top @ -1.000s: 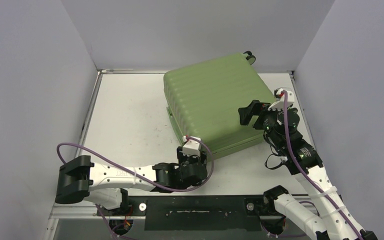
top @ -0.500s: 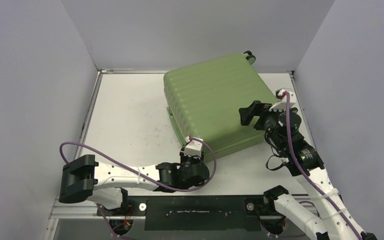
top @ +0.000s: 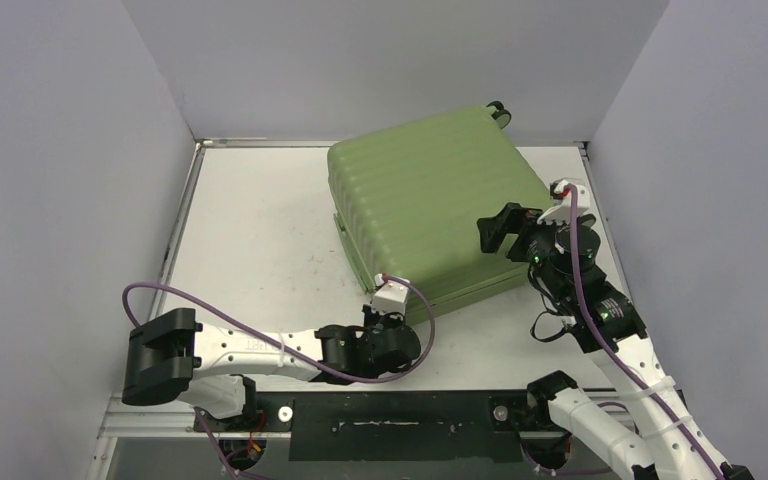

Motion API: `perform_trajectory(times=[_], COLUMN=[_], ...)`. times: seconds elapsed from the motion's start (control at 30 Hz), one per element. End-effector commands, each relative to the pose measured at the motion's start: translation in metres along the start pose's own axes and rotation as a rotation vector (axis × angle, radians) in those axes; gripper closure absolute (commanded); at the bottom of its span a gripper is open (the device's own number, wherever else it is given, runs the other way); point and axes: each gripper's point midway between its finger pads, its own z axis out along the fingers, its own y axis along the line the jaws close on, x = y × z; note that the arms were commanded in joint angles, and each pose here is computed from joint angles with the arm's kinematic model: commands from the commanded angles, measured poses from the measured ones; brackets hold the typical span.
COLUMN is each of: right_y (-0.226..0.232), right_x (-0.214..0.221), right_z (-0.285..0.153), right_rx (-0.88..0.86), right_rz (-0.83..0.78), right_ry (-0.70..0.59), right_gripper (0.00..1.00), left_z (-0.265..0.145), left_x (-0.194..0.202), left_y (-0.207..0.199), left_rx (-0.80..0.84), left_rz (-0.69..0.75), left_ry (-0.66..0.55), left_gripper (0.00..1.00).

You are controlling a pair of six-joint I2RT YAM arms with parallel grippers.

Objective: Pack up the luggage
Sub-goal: Zip the luggage at the center of the board.

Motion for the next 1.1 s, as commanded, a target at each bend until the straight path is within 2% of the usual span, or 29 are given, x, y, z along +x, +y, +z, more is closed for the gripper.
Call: perform_trajectory(times=[0.0,0.17,0.3,0.47,0.7,0.83,1.07], right_y=[0.003,0.003,-0.001,-0.018,-0.028,-0.036,-0.078], right_x=[-0.006,-0.003,0.001,0.002,-0.001,0.001,0.0], right_z=[-0.001,0.001,0.002,-0.001,-0.006,-0.007,-0.021], right_rx=[-0.018,-0.018,-0.001,0.089,0.146,0.193,0.452], right_rz=[0.011,0.011,0.006,0.015,0.028,0.044,0.193], right_ry=[-0.029,-0.021,-0.015,-0.019,-0.036,-0.034,-0.078], right_gripper=[0.03,0.03,0.03,0.02,0.01,0.01,0.0], left_z=[0.0,-0.001,-0.003,-0.01,-0.015,-0.017,-0.014], left_x=[-0.03,-0.032,-0.033,-0.026,-0.014,-0.014,-0.014], left_y=[-0.025,-0.021,-0.007,0.035,0.079,0.087,0.077], left_rx=[0.062,0.054,0.013,-0.112,-0.177,-0.185,-0.135], left_rz=[-0.109,-0.108,-0.103,-0.096,-0.147,-0.159,-0.131], left_ry=[-0.065,-0.076,-0.095,-0.112,-0.125,-0.137,-0.133], left_gripper=[0.86,1.0,1.0,1.0,1.0,1.0,1.0])
